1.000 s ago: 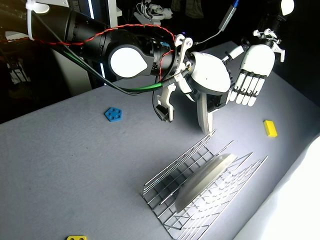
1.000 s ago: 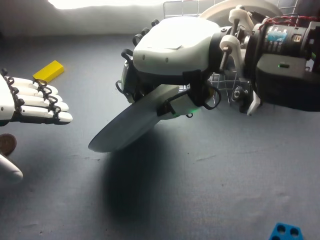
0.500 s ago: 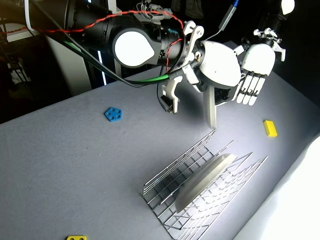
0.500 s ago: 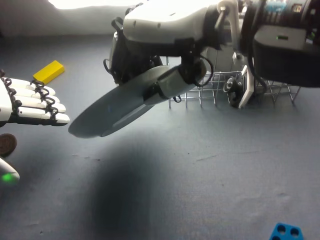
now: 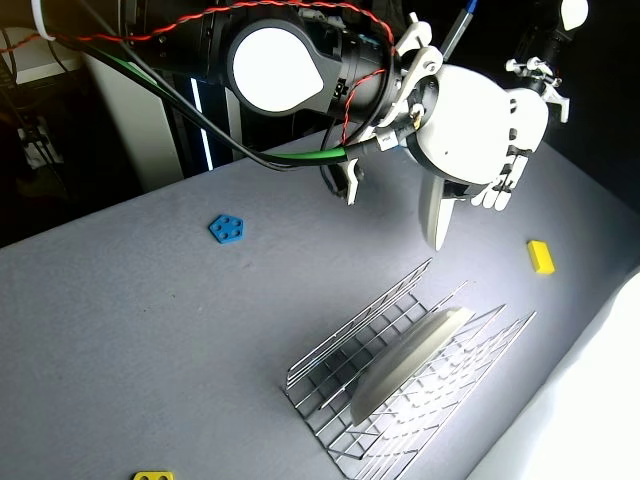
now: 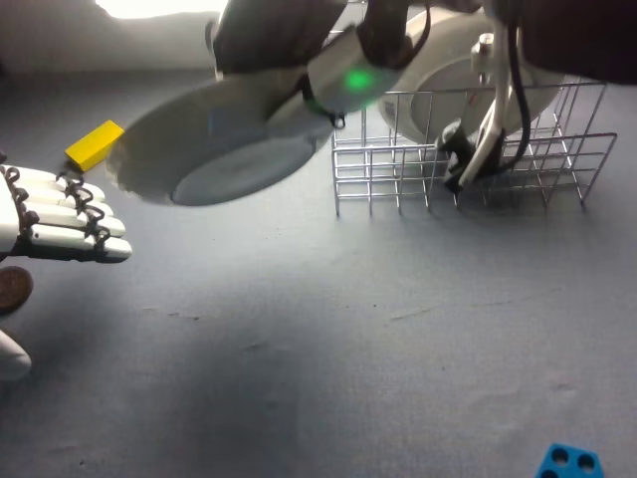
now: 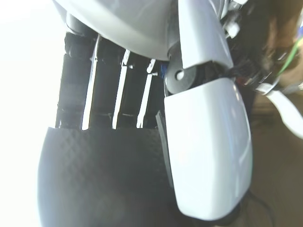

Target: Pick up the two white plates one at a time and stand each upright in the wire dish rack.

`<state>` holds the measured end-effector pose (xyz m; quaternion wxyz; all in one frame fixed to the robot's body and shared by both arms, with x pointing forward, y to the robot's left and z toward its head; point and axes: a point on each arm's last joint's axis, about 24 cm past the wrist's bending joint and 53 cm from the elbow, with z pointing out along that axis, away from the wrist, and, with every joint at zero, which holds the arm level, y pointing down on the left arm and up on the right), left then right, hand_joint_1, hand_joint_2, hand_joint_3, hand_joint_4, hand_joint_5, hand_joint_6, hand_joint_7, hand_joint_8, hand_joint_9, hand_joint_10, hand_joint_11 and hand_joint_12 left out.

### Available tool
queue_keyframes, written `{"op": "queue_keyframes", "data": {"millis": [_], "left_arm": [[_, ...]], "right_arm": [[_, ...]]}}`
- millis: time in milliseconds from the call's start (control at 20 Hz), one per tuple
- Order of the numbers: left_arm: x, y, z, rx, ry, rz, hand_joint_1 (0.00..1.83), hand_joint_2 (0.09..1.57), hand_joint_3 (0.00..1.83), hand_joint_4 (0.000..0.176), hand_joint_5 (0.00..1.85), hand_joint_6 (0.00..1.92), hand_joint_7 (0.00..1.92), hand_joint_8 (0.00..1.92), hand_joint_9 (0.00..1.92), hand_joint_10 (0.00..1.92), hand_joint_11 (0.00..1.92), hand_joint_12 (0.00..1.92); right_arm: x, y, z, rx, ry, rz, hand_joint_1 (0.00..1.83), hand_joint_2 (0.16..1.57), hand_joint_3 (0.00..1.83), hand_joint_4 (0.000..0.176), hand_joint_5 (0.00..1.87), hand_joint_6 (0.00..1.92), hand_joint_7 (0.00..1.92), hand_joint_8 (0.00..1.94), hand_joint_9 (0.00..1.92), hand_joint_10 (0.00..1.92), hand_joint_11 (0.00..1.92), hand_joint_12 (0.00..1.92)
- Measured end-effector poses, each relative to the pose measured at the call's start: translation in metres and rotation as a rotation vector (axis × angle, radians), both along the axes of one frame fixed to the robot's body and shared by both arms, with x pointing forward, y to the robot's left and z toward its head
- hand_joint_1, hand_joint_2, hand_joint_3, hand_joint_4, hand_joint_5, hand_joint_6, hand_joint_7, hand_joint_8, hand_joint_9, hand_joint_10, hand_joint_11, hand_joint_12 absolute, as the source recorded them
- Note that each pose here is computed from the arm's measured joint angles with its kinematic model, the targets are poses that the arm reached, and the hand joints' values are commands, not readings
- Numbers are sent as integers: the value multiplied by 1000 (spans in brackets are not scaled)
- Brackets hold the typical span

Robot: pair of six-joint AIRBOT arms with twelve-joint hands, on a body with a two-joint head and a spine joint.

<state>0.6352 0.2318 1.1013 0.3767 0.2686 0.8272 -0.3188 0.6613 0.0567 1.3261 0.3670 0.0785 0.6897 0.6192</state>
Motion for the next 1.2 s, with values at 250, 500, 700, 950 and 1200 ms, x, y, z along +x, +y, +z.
{"op": "queue_keyframes", "data": {"millis": [250, 500, 700, 950, 1200], "left_arm": [[1, 1, 1, -2, -1, 3, 0, 989, 2, 0, 0, 0, 0, 0, 0, 0, 0, 0], [1, 1, 1, -3, -1, 3, 0, 994, 4, 0, 0, 0, 0, 0, 0, 0, 0, 0], [1, 0, 2, -5, -2, 2, 0, 986, 0, 0, 0, 0, 0, 0, 0, 0, 0, 0], [1, -1, 3, -7, -4, 2, 0, 992, 3, 0, 0, 0, 0, 0, 0, 0, 0, 0], [2, -2, 4, -12, -8, 0, 0, 991, 2, 0, 0, 0, 0, 0, 0, 0, 0, 0]], "right_arm": [[9, -15, 6, 75, 107, -29, 1397, 1040, 0, 0, 1050, 813, 1143, 701, 1114, 870, 992, 976], [17, -33, 5, 125, 178, -58, 1394, 1048, 1, 0, 1014, 885, 1133, 702, 1100, 887, 975, 989], [25, -48, -1, 178, 238, -87, 1394, 1051, 0, 0, 1013, 884, 1120, 737, 1093, 894, 971, 974], [35, -66, -8, 220, 283, -126, 1395, 1044, 0, 0, 1034, 858, 1135, 714, 1102, 871, 988, 968], [48, -88, -17, 254, 320, -175, 1394, 1046, 0, 0, 1015, 883, 1145, 689, 1104, 873, 982, 961]]}}
